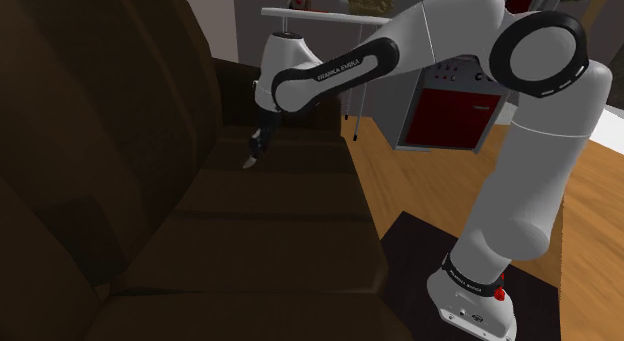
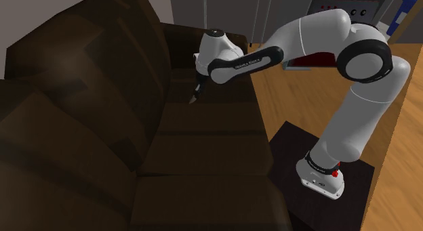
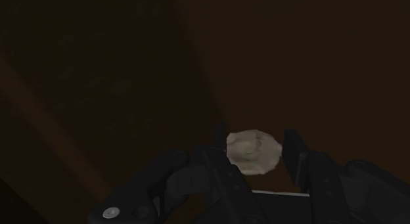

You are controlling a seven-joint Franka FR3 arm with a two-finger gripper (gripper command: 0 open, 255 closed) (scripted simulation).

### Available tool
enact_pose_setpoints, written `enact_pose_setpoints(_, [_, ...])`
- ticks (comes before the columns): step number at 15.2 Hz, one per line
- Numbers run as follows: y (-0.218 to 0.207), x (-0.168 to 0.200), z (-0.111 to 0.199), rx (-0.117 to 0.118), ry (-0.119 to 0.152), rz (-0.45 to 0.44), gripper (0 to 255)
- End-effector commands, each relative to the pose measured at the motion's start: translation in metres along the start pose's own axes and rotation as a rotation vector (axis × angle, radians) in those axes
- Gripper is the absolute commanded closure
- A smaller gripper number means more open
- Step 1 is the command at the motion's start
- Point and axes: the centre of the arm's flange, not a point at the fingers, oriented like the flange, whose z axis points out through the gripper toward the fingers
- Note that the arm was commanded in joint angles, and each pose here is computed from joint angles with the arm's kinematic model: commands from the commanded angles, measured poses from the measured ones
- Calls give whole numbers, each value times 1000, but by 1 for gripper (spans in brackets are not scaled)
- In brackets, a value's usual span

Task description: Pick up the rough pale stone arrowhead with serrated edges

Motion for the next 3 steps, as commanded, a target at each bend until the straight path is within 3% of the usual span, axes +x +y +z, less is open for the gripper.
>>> enact_pose_setpoints(1, [0,3,-10,0,0,0,255])
enact_pose_setpoints(3, [0,3,-11,0,0,0,255])
